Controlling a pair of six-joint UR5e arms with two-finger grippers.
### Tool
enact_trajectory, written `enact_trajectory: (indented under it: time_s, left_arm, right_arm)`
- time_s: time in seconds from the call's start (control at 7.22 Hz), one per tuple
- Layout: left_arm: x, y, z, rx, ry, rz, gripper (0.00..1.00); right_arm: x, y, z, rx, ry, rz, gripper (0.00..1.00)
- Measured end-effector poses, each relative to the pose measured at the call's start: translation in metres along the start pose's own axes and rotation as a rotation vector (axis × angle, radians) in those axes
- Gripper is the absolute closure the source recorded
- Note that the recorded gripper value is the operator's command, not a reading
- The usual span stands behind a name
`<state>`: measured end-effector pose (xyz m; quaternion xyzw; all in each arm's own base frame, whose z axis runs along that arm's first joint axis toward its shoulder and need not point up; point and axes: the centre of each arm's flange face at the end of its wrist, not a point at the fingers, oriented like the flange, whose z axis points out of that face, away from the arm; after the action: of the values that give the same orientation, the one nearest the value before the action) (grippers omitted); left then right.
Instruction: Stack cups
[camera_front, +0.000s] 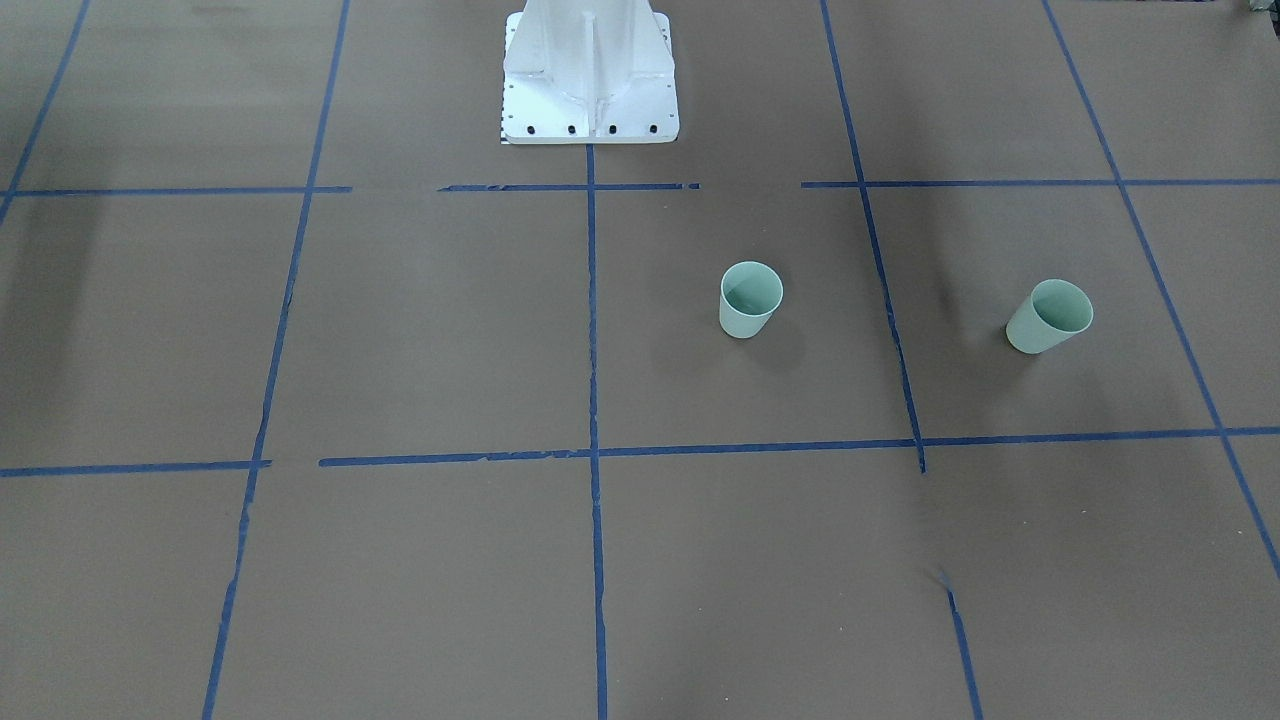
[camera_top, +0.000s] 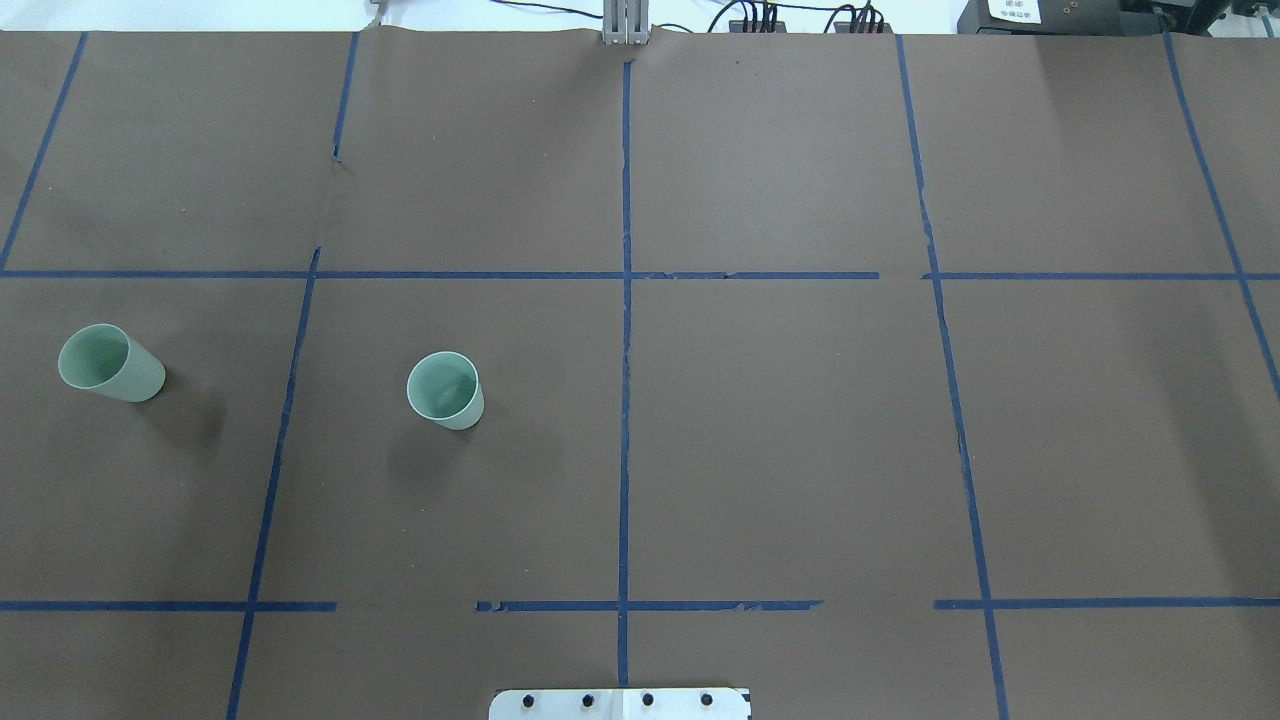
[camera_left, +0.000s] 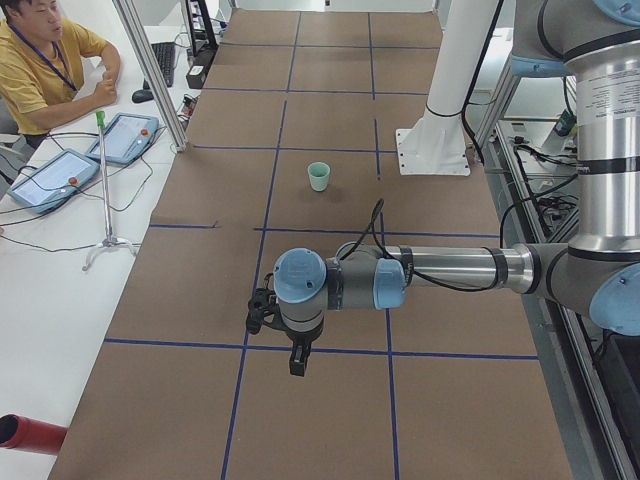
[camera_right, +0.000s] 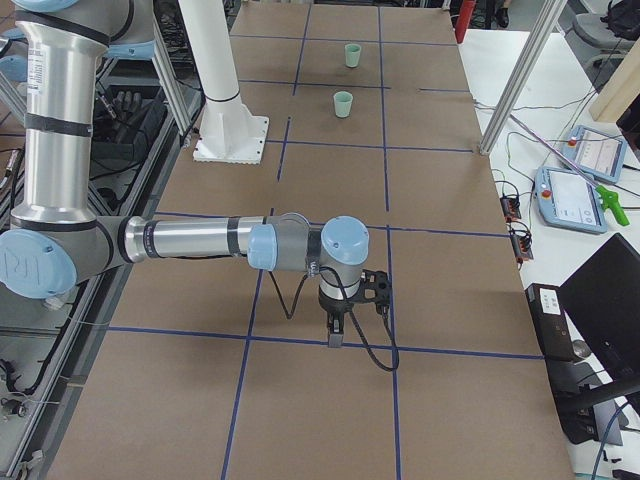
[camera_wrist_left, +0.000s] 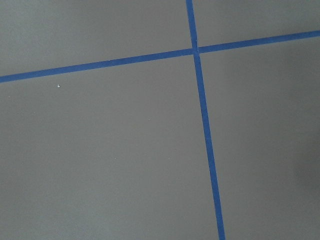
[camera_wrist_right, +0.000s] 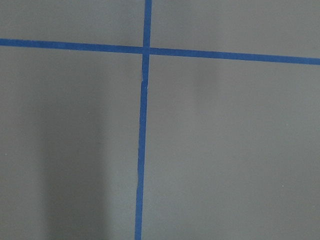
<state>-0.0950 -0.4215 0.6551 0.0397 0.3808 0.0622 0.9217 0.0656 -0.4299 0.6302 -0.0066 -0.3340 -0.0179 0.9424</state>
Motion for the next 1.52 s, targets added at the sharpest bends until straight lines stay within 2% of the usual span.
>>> enact_trajectory:
  time_s: [0.55,0.83,1.11,1.25,1.52]
  left_arm:
    - [0.003,-0.007,-0.004,0.008,-0.004,0.002,0.0]
    - [0.031,-0.039,0.004,-0.014,-0.007,0.072,0.0]
    - [0.094,-0.082,0.026,-0.048,0.01,0.127,0.0]
    - [0.128,-0.095,0.036,-0.05,0.019,0.113,0.0]
    - [0.188,-0.104,0.059,-0.01,0.045,-0.003,0.0]
  right_arm:
    - [0.0,0.0,0.0,0.0,0.0,0.0,0.0]
    - [0.0,0.0,0.0,0.0,0.0,0.0,0.0]
    - [0.0,0.0,0.0,-0.001,0.0,-0.001,0.0]
    - [0.0,0.0,0.0,0.0,0.0,-0.001,0.0]
    - [0.0,0.0,0.0,0.0,0.0,-0.001,0.0]
